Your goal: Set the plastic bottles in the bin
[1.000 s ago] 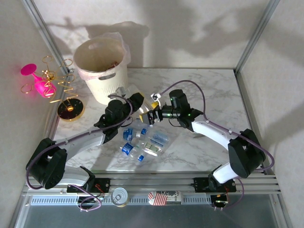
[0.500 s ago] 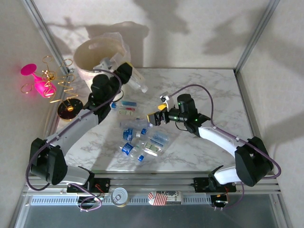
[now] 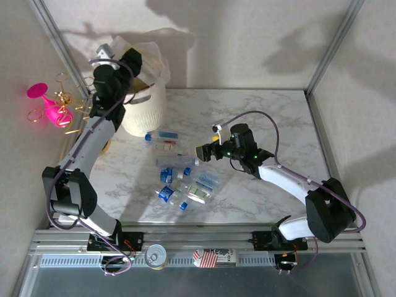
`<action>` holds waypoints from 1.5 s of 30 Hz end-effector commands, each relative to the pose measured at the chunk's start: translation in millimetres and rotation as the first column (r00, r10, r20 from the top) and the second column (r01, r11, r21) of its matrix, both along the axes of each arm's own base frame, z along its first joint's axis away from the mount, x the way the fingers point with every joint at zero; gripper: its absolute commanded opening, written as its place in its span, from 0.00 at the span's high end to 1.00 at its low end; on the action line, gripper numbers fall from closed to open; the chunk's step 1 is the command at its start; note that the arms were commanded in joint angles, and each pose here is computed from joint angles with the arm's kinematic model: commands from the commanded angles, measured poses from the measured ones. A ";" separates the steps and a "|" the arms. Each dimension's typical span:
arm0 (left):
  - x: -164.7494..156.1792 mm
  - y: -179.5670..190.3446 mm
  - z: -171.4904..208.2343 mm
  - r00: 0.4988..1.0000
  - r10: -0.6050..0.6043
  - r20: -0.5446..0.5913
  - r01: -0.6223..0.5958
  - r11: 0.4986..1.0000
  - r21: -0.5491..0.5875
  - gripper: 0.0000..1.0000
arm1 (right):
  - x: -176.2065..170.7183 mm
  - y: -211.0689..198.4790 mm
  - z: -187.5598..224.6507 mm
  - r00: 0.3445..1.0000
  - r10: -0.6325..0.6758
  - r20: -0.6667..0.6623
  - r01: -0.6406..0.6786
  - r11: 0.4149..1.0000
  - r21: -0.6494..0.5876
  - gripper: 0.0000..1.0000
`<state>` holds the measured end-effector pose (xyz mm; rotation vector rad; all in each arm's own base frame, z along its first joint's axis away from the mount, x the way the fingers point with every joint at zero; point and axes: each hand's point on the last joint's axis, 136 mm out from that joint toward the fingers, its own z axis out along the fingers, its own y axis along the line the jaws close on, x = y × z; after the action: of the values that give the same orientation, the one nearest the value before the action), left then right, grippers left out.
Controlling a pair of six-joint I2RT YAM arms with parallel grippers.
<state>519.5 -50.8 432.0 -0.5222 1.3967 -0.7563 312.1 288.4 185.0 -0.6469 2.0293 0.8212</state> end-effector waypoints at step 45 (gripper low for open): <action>-142.0 -102.6 -98.0 0.974 -0.213 -0.082 0.210 0.977 -0.034 0.00 | -56.8 5.3 -105.9 0.933 0.021 -0.358 -0.188 0.879 -0.438 0.06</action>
<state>385.6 -155.8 333.8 -0.3557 1.6101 -0.8733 267.5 309.6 88.2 -0.9126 2.4828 0.6208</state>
